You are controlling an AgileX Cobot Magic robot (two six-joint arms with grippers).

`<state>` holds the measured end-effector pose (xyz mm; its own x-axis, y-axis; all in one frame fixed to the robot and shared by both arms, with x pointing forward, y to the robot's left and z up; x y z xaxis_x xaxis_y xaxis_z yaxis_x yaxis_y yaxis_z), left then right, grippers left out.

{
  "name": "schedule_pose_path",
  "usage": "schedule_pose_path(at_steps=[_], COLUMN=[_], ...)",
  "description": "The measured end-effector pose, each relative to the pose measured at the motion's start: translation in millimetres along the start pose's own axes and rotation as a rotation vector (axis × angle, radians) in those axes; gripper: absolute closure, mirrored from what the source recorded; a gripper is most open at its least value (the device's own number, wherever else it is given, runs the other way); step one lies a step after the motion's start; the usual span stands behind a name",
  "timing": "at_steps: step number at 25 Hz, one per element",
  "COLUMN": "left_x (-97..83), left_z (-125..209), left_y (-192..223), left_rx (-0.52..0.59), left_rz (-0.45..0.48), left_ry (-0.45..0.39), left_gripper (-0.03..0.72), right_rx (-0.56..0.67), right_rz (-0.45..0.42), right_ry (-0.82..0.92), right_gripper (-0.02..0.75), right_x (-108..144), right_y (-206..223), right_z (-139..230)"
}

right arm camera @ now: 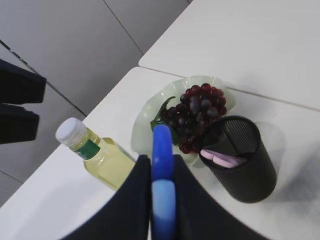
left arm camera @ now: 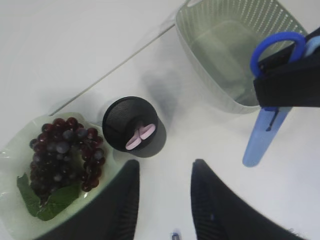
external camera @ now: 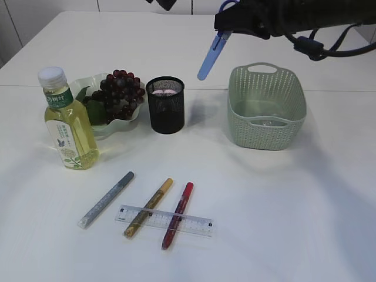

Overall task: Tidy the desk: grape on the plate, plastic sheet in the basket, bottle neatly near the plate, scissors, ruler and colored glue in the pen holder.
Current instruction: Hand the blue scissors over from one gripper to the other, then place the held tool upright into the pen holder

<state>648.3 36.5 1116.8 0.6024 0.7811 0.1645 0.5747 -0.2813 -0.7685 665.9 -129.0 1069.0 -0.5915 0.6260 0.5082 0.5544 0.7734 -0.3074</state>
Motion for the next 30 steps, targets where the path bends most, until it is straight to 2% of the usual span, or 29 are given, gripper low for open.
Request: schedule_pose_path(at_steps=[5, 10, 18, 30], left_x=[9.4, 13.0, 23.5, 32.9], left_z=[1, 0, -2, -3], left_y=[-20, -33, -54, -69], left_rx=[0.001, -0.017, -0.047, -0.067], left_rz=[-0.048, -0.063, -0.119, -0.172], left_ry=[0.01, -0.015, -0.018, -0.013], left_gripper=[0.43, 0.43, 0.43, 0.431], right_rx=[-0.029, -0.036, 0.01, -0.042], right_rz=[0.057, 0.098, 0.126, 0.153], right_ry=[-0.136, -0.218, -0.252, -0.314], right_gripper=[0.655, 0.655, 0.654, 0.654], right_x=[13, 21, 1, -30], right_y=[13, 31, 70, 113], right_z=[-10, -13, 0, -19])
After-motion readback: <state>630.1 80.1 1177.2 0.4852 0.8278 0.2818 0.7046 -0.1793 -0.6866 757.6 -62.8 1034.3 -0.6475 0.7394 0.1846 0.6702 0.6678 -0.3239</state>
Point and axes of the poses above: a point on each arm's last joint axis where the gripper is mounted, y pointing out along that axis toward the gripper, x along the wrist's bending axis when the last joint is at zero, z = x × y, the point moved 7 cm from there along y, pointing out along that axis toward the gripper, and after that the axes turned 3 degrees about y, right-handed, at the moved point
